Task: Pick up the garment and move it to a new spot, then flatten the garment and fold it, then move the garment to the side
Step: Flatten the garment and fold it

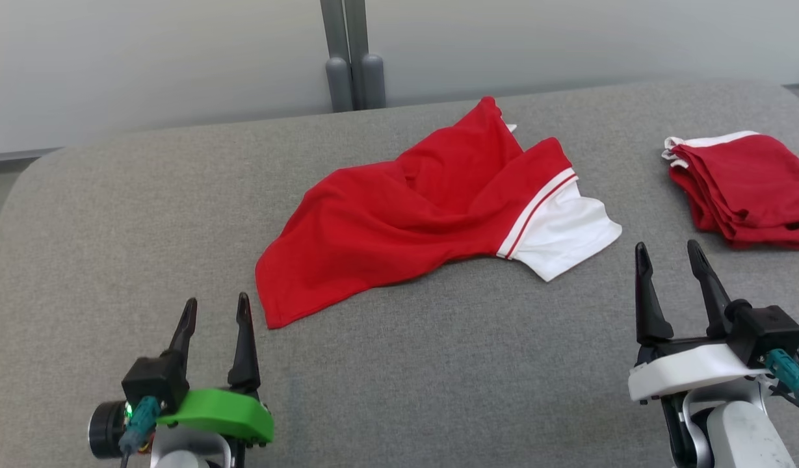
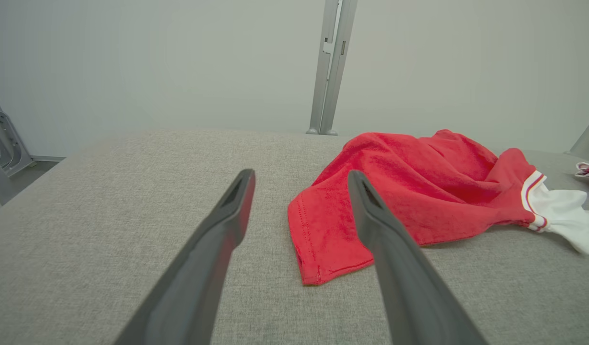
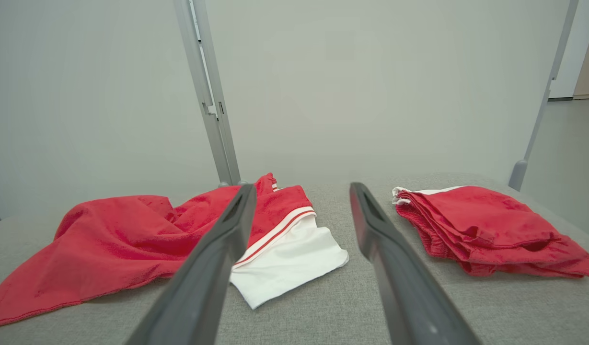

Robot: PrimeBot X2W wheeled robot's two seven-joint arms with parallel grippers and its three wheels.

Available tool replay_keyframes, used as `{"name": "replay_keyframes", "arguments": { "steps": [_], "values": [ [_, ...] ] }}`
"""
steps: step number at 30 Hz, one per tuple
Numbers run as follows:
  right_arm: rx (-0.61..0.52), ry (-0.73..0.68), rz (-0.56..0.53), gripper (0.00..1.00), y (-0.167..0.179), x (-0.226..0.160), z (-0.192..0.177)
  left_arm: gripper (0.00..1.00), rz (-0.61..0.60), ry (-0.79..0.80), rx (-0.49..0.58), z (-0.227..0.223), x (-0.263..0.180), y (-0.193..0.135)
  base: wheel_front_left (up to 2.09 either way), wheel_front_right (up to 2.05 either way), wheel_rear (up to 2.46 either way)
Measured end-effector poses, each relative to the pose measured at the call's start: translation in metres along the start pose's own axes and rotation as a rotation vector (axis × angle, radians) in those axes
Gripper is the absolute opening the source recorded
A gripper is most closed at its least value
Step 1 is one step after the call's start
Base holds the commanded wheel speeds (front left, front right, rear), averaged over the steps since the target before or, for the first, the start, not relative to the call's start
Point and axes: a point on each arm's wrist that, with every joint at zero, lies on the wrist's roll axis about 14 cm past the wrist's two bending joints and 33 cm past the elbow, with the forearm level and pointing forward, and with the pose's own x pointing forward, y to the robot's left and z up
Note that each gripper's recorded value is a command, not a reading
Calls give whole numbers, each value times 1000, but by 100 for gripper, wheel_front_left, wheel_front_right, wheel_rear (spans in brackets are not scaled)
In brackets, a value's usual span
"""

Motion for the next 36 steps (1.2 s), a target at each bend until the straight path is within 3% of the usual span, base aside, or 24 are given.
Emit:
{"name": "replay_keyframes", "arguments": {
  "steps": [11, 32, 36],
  "values": [
    [61, -17, 79, 100, 30, -14, 7, 100, 50, -54, -12, 13, -36, 6, 0, 0, 0],
    [60, 18, 83, 100, 32, -16, -4, 100, 31, -37, -12, 7, -34, 1, 0, 0, 0],
    [55, 26, 84, 100, 32, -14, -7, 100, 19, 31, -8, -13, -36, -2, 0, 0, 0]
  ]
}}
